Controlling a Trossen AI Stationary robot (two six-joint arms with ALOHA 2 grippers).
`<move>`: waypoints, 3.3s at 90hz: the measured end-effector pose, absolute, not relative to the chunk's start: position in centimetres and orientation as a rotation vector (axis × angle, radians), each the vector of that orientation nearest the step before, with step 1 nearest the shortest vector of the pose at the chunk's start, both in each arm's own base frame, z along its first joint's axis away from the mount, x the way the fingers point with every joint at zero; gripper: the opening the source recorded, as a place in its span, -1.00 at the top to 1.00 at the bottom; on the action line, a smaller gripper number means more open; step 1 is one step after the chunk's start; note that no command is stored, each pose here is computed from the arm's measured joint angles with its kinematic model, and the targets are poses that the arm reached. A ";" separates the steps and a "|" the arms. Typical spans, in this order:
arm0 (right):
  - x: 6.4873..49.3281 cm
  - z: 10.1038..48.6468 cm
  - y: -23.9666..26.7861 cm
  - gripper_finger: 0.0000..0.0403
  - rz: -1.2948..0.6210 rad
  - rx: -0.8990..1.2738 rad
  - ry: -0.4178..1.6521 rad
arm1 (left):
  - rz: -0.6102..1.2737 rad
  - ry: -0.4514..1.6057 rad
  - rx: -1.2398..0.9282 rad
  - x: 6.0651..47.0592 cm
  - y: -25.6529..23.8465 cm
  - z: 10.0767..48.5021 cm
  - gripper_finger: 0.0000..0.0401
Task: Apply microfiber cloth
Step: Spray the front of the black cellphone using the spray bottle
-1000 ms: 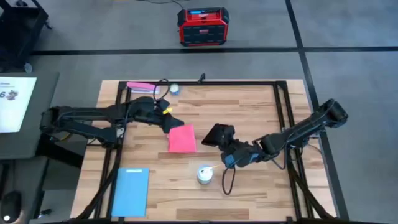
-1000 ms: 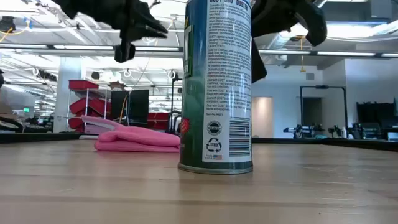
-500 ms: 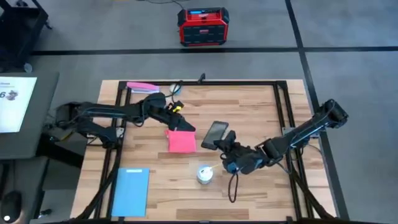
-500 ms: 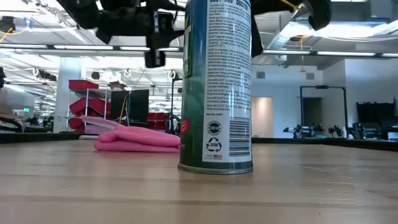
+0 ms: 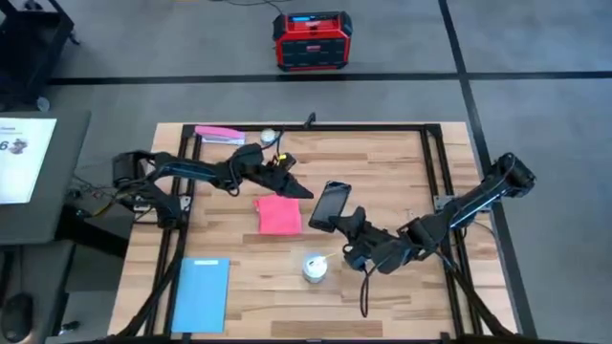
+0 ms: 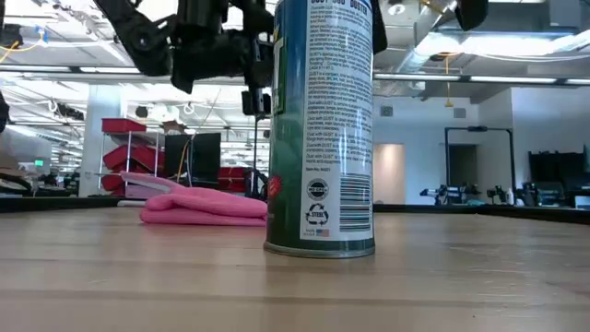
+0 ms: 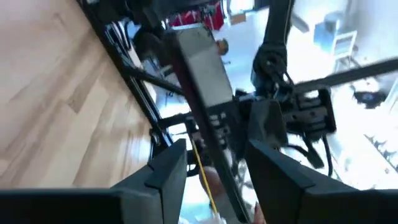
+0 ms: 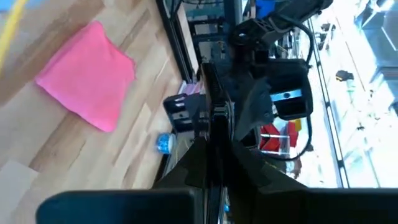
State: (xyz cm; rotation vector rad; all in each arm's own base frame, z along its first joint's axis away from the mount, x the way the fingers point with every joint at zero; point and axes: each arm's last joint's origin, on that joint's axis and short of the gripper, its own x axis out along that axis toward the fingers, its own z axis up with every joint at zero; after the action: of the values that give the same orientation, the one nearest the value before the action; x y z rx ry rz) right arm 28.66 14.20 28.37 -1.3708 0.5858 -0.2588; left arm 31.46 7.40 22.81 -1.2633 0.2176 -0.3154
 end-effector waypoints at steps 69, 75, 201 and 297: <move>29.6 28.8 13.7 0.91 -0.235 -1.426 0.539 | -0.326 0.130 -1.340 32.2 6.9 22.8 0.27; 29.7 28.7 13.5 0.91 -0.214 -1.428 0.537 | -0.326 0.130 -1.340 32.2 6.9 22.8 0.27; 30.8 28.6 11.3 0.52 -0.269 -1.338 0.561 | -0.345 0.098 -1.049 31.8 8.1 22.9 0.92; 29.4 30.5 11.8 -0.29 -0.843 -1.133 0.641 | -0.293 0.114 -0.669 29.3 14.0 21.8 0.95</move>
State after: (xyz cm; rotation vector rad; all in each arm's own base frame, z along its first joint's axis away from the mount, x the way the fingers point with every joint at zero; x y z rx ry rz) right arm 29.39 11.85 30.46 -1.1332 0.6414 -0.8434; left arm 29.27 14.01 21.82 -0.6694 0.1136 -0.2934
